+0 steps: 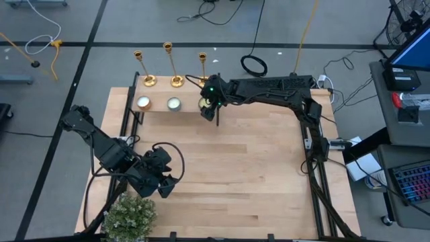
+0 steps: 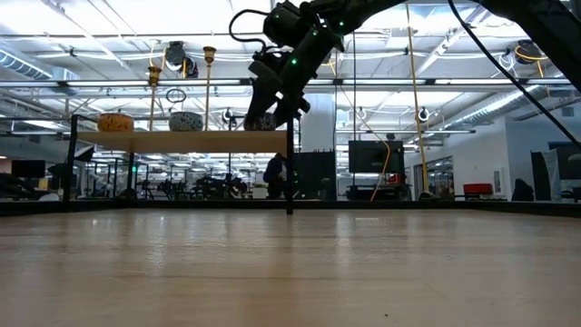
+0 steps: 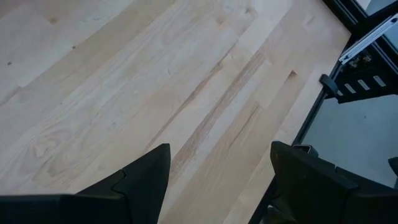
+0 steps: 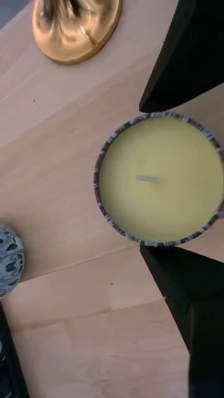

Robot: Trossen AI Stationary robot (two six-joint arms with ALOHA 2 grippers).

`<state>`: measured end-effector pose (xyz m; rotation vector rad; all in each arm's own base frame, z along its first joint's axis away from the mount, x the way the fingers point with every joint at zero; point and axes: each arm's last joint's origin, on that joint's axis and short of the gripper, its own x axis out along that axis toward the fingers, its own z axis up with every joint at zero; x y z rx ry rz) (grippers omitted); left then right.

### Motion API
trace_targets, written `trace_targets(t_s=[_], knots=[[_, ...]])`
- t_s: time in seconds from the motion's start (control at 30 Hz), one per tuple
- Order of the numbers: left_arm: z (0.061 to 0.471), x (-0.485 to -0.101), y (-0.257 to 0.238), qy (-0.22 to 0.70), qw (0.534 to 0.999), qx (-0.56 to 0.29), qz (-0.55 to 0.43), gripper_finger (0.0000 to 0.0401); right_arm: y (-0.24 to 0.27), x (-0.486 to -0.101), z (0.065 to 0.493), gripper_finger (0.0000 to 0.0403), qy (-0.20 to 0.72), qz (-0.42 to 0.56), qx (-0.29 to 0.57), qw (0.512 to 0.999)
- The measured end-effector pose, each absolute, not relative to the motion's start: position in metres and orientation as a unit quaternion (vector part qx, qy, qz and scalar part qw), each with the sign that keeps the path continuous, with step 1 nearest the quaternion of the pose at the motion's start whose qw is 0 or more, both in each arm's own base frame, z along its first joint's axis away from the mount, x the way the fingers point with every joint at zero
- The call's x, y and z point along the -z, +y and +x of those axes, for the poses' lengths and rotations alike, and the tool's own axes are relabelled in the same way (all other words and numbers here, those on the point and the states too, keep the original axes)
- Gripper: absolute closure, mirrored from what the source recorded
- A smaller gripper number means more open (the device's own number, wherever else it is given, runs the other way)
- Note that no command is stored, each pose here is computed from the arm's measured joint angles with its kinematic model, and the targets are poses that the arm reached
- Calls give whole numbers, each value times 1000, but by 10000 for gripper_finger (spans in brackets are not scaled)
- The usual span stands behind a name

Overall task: Pick & Place candle stick holders
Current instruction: Put the white scented candle on the shelf

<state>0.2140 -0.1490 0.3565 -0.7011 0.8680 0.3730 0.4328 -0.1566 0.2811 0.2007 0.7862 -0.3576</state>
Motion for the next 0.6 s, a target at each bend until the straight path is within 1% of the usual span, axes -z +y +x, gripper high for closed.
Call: trace_targets(t_s=[0.27, 0.43, 0.5, 0.6], knots=[[214, -356, -149, 408, 832, -177, -332, 117, -156, -300, 431, 46, 338, 88, 174, 921], [214, -357, -149, 405, 834, -179, -330, 117, -154, -318, 426, 46, 304, 85, 175, 932], [214, -357, -149, 405, 834, -178, -328, 117, -154, -329, 426, 46, 271, 81, 176, 943], [214, -357, -148, 402, 837, -181, -325, 117, -149, -352, 414, 46, 245, 87, 179, 949]])
